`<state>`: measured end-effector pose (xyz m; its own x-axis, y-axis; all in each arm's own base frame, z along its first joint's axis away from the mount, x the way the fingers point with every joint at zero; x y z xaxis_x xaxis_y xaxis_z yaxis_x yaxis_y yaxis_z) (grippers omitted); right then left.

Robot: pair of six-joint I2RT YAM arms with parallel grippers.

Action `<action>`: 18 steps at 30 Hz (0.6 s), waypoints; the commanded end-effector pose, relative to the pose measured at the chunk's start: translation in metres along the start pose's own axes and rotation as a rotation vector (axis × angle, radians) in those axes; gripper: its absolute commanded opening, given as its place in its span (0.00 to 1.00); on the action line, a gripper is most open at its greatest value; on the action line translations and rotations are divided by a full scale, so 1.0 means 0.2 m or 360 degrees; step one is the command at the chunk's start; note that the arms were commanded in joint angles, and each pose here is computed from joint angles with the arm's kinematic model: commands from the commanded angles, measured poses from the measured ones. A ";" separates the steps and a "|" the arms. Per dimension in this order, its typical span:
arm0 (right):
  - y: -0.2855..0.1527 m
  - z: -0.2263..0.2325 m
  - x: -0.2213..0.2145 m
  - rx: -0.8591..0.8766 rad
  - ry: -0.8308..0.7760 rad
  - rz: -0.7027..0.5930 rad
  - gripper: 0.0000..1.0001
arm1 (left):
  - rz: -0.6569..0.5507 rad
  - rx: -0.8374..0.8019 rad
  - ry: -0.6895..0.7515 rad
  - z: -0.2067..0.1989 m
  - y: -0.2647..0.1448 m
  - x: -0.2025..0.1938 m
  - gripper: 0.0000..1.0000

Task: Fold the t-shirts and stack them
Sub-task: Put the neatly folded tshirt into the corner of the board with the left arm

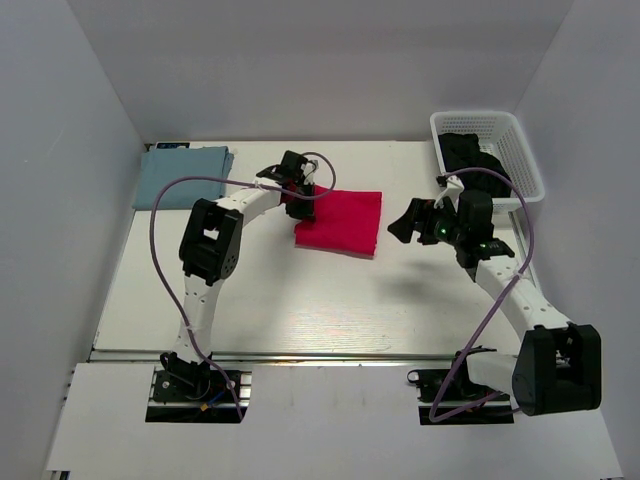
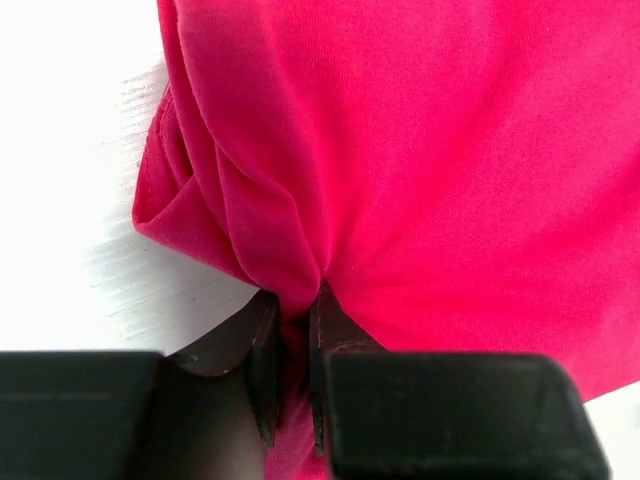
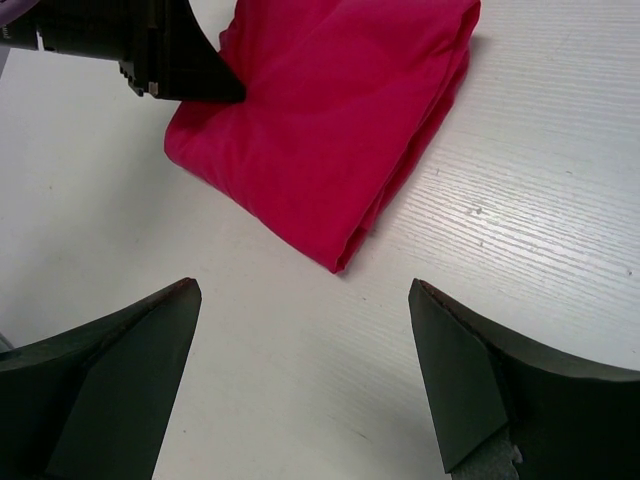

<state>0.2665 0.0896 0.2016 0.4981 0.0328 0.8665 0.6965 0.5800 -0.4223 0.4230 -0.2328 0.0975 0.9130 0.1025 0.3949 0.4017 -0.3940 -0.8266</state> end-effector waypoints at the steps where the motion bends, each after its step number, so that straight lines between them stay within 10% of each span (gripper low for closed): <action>1: -0.04 -0.01 0.03 -0.0064 -0.0078 -0.0062 0.90 | -0.0051 0.0099 0.0083 0.01 -0.04 0.03 0.00; 8: -0.05 -0.02 0.02 -0.0118 -0.0098 -0.0073 0.90 | -0.0569 0.0272 0.0366 -0.01 -0.47 0.28 0.00; 18: -0.03 -0.03 0.03 -0.0112 -0.0099 -0.0052 0.90 | -0.0815 0.0685 0.0614 0.13 -0.85 0.50 0.00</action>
<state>0.2641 0.0835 0.2058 0.4640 0.0567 0.8840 0.7358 0.5310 -0.4202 0.4423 -0.1592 0.2151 0.6476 -0.1082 0.7542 0.7502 -0.0826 -0.6560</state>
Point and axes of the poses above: each gripper's point midway between its finger pads, its own y axis out along the fingers, its own z axis along the line the jaws close on, x = y × z, the point moved 9 cm from there along -y, back along the fingers, and after that the axes turned 13 degrees about -y, right-handed, at the moved point
